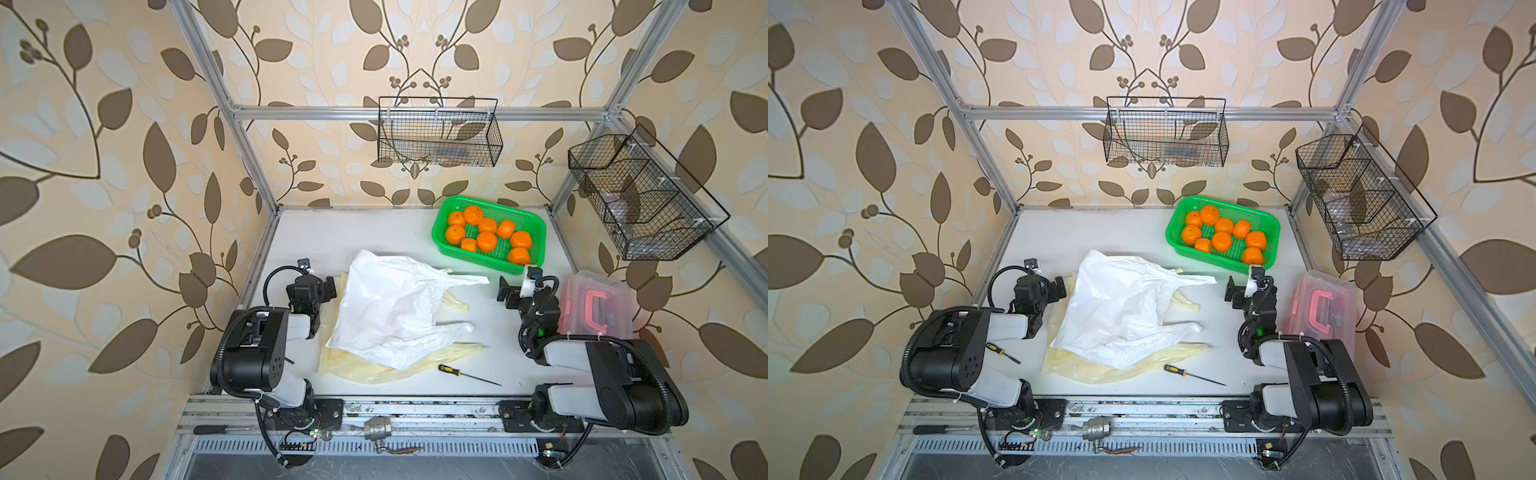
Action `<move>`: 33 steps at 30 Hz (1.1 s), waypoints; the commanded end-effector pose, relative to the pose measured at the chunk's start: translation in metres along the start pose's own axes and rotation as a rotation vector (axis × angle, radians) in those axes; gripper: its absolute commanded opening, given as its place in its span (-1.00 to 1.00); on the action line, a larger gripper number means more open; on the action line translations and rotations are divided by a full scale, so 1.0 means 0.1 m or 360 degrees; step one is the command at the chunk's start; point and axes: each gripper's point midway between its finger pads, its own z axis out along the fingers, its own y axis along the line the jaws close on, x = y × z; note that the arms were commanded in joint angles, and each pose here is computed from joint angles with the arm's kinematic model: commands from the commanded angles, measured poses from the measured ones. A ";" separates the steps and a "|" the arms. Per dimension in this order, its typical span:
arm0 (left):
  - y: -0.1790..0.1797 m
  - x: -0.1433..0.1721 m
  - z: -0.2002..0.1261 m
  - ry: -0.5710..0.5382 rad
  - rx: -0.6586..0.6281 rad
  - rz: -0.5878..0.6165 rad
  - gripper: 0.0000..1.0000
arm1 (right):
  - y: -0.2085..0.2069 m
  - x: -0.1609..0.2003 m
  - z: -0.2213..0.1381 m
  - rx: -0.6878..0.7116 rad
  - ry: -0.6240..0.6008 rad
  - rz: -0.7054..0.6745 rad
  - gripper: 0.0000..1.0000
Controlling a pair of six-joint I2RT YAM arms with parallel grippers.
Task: Place the oranges into plastic bags & tie knots
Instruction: Pick up the plastic bag.
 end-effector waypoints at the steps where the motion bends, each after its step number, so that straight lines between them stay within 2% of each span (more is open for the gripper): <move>1: -0.04 -0.20 -0.02 -0.0100 0.0005 -0.0011 0.98 | 0.01 -0.09 0.01 -0.0022 -0.0042 -0.0006 1.00; 28: -0.04 -0.19 -0.02 -0.0098 0.0003 -0.0008 0.98 | 0.02 -0.10 0.01 -0.0019 -0.0044 -0.0017 1.00; 33: -0.06 -0.26 -0.12 -0.0158 -0.0005 0.0012 0.98 | 0.09 -0.11 -0.01 -0.0045 -0.0055 -0.0052 1.00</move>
